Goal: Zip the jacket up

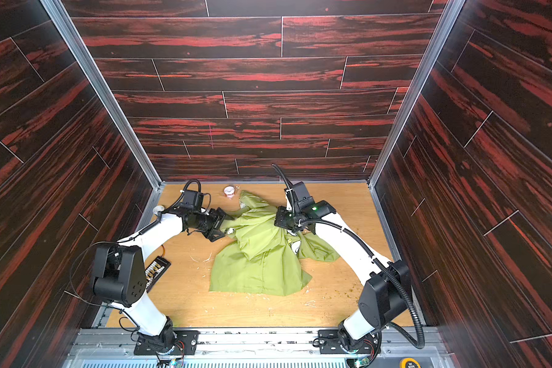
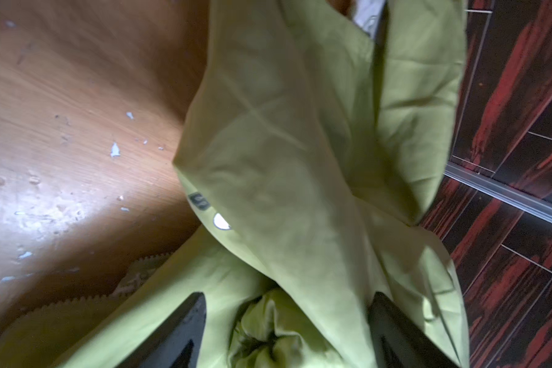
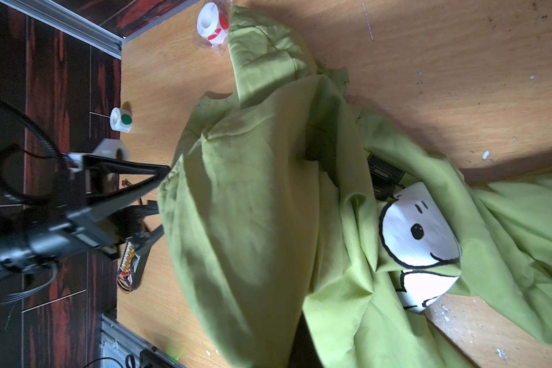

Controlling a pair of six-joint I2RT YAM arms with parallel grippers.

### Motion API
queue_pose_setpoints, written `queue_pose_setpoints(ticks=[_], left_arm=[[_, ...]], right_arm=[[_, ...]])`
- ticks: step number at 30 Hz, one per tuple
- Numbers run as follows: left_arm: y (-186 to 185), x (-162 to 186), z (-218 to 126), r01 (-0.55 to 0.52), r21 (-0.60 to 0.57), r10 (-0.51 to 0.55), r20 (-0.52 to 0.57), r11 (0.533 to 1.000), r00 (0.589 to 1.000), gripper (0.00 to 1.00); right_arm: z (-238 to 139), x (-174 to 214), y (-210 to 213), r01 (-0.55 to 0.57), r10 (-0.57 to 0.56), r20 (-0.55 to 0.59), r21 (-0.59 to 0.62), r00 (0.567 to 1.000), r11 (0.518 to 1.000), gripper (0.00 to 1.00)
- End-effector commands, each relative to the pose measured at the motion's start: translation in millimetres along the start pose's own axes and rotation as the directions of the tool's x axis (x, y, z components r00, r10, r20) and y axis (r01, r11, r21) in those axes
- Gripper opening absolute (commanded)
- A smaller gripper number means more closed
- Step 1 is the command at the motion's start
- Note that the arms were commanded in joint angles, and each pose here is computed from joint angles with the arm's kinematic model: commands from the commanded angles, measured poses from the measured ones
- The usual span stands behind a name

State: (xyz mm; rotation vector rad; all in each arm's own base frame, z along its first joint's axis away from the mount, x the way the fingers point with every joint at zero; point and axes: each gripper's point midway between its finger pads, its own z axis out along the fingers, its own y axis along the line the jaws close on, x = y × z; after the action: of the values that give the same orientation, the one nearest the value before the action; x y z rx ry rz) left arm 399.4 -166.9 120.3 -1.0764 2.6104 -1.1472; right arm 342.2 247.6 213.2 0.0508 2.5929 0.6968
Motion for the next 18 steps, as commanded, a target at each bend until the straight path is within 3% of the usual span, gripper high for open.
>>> queue_pose_setpoints(ticks=[1,3,4,5,8,10,13,18], left_arm=[[-9,-17,14,0.007,0.044,-0.009,0.027,0.999,1.0,0.83],[-12,-27,22,-0.007,0.052,0.005,0.039,0.999,0.999,0.8],[-17,-32,25,-0.027,0.056,0.024,0.044,0.998,0.999,0.74],[-22,-35,26,-0.05,0.06,0.047,0.049,0.997,0.998,0.63],[-51,-46,20,-0.121,0.102,0.114,0.071,0.987,0.991,0.17],[-77,-52,2,-0.184,0.125,0.17,0.108,0.975,0.979,0.0],[-119,-56,-38,-0.288,0.156,0.255,0.198,0.945,0.946,0.0],[-199,-50,-122,-0.477,0.212,0.372,0.394,0.853,0.84,0.0]], right_arm=[[-8,5,-4,-0.008,0.008,-0.003,0.009,1.0,1.0,0.0],[-6,7,-3,-0.01,0.01,-0.014,0.001,1.0,1.0,0.0],[-6,7,-2,-0.011,0.011,-0.014,-0.004,1.0,1.0,0.0],[-7,6,-1,-0.01,0.009,-0.013,-0.006,1.0,1.0,0.0],[-12,1,4,0.003,-0.003,0.006,-0.018,1.0,1.0,0.0],[-18,-5,12,0.022,-0.021,0.02,-0.041,1.0,0.999,0.0],[-31,-13,26,0.061,-0.058,0.038,-0.083,0.998,0.995,0.0],[-62,-30,59,0.137,-0.122,0.088,-0.183,0.989,0.974,0.0]])
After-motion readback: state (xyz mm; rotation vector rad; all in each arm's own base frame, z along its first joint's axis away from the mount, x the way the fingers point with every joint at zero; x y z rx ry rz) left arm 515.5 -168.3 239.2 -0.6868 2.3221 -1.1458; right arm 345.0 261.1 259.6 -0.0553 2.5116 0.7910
